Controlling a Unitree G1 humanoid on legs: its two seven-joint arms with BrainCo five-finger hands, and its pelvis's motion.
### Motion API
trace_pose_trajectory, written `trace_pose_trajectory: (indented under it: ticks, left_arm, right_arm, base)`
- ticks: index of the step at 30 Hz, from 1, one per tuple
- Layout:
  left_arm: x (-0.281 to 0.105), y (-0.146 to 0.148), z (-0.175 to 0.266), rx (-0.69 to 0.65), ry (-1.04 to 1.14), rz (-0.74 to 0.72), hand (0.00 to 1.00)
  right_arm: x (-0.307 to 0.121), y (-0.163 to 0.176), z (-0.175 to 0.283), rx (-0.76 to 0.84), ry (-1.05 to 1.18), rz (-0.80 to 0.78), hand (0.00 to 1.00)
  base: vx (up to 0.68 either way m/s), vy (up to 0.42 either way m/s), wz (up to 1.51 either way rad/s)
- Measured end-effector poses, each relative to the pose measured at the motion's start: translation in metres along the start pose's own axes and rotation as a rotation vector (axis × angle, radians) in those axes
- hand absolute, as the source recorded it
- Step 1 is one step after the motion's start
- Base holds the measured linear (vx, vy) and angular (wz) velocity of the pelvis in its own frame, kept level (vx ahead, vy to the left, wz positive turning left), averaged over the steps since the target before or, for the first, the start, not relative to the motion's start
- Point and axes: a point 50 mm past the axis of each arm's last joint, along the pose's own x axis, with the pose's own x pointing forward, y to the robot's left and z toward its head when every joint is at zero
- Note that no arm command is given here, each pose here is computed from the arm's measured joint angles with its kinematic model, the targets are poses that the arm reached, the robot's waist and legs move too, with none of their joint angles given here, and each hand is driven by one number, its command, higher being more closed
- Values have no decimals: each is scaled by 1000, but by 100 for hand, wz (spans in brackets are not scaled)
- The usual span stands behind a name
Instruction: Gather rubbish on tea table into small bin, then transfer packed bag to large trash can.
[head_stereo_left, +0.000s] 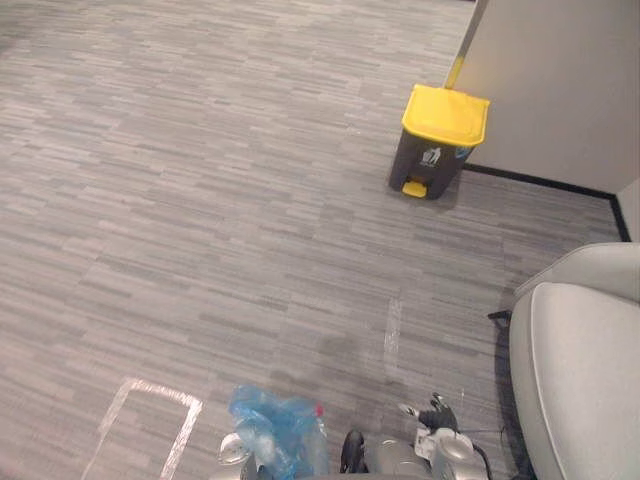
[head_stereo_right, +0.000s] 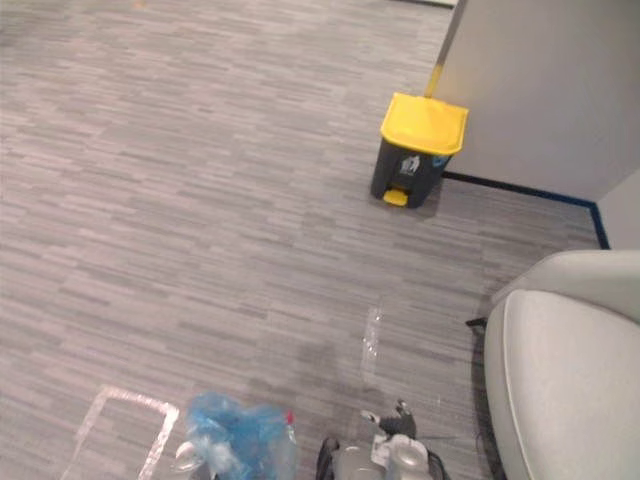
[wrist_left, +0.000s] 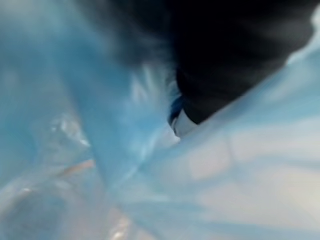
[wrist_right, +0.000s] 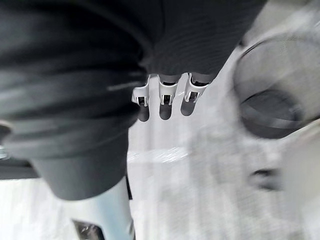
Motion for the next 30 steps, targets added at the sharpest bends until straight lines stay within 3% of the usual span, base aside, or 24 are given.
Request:
trace_pose_trajectory:
  ticks: [5,13,22,26,30]
  left_arm:
    - [0,-7,3,-30,-16,-4,100]
    - [2,7,-1,16,17,28,100]
    - [1,16,-14,99,79,38,100]
    - [1,5,-16,63,95,18,100]
    - [-2,-4,-14,2,61,-3,100]
  right_arm:
    - [0,-3,-3,23,14,-26,0]
    - [-4,2,-12,11,47,-7,0]
    - [-2,-1,-13,-23,55,-5,0]
    - [3,-17,-7,-50,46,-47,0]
    - [0,-12,-11,-62,49,-30,0]
  base:
    - [372,288,-61]
    - [395,269,-46]
    - [427,-81,-1]
    - [475,-192,8]
    - [398,-119,-10]
